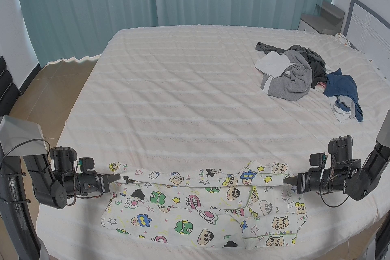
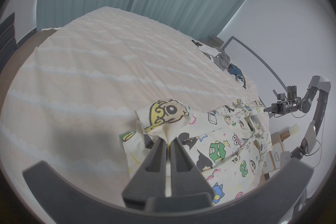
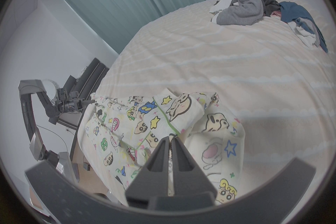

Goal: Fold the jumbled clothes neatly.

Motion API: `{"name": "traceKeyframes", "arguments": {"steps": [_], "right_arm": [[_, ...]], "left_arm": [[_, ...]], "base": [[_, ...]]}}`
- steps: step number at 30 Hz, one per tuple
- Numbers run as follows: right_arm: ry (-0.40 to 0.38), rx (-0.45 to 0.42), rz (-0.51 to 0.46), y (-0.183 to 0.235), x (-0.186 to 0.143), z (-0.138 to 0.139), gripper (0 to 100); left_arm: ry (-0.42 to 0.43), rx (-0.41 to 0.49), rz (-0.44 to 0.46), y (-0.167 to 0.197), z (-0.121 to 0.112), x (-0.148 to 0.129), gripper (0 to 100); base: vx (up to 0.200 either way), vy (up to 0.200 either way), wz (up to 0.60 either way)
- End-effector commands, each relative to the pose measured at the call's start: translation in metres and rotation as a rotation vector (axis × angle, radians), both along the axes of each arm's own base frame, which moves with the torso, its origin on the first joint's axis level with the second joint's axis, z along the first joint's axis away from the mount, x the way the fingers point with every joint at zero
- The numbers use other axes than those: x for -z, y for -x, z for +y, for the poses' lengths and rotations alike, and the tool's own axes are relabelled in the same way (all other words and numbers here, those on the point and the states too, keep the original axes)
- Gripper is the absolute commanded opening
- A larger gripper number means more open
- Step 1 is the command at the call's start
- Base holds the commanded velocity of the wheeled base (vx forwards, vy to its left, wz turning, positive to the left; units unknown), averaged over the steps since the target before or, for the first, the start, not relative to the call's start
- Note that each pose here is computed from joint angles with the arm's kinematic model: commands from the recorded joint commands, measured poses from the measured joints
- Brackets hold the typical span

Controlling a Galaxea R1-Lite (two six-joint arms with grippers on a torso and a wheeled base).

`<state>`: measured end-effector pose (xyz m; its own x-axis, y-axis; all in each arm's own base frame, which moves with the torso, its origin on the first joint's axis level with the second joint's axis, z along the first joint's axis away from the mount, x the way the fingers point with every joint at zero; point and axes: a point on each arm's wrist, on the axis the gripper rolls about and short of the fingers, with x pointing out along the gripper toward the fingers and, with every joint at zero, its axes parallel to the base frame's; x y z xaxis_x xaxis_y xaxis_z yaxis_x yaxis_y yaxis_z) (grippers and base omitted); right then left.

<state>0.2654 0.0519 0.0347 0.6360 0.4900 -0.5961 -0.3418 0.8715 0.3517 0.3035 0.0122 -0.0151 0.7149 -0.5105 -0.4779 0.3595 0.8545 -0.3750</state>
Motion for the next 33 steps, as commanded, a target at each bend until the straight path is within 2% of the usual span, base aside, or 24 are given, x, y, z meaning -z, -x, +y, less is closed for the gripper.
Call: {"name": "traceKeyframes", "arguments": {"steps": [1,10,22,31,32,33], "right_arm": [[0.009,-0.009,0.019,0.009,0.002,-0.002,0],[0.024,-0.04,0.04,0.023,0.005,-0.004,0],[0.041,-0.024,0.083,0.023,0.017,-0.009,0],[0.051,-0.009,0.051,0.008,0.014,-0.008,0],[0.051,-0.009,0.051,0.008,0.014,-0.008,100],[0.058,-0.003,0.059,0.006,0.018,-0.008,100]], "left_arm": [[-0.001,0.001,0.013,0.004,0.0,0.002,0],[-0.023,0.017,0.031,0.013,0.0,0.005,0],[-0.036,0.033,0.055,0.022,-0.001,0.009,0],[-0.048,0.043,0.056,0.025,-0.001,0.01,0],[-0.048,0.043,0.056,0.025,-0.001,0.01,0],[-0.048,0.043,0.057,0.025,-0.001,0.011,0]], "base": [[0.0,0.0,0.0],[0.0,0.0,0.0],[0.0,0.0,0.0],[0.0,0.0,0.0],[0.0,0.0,0.0],[0.0,0.0,0.0]]}}
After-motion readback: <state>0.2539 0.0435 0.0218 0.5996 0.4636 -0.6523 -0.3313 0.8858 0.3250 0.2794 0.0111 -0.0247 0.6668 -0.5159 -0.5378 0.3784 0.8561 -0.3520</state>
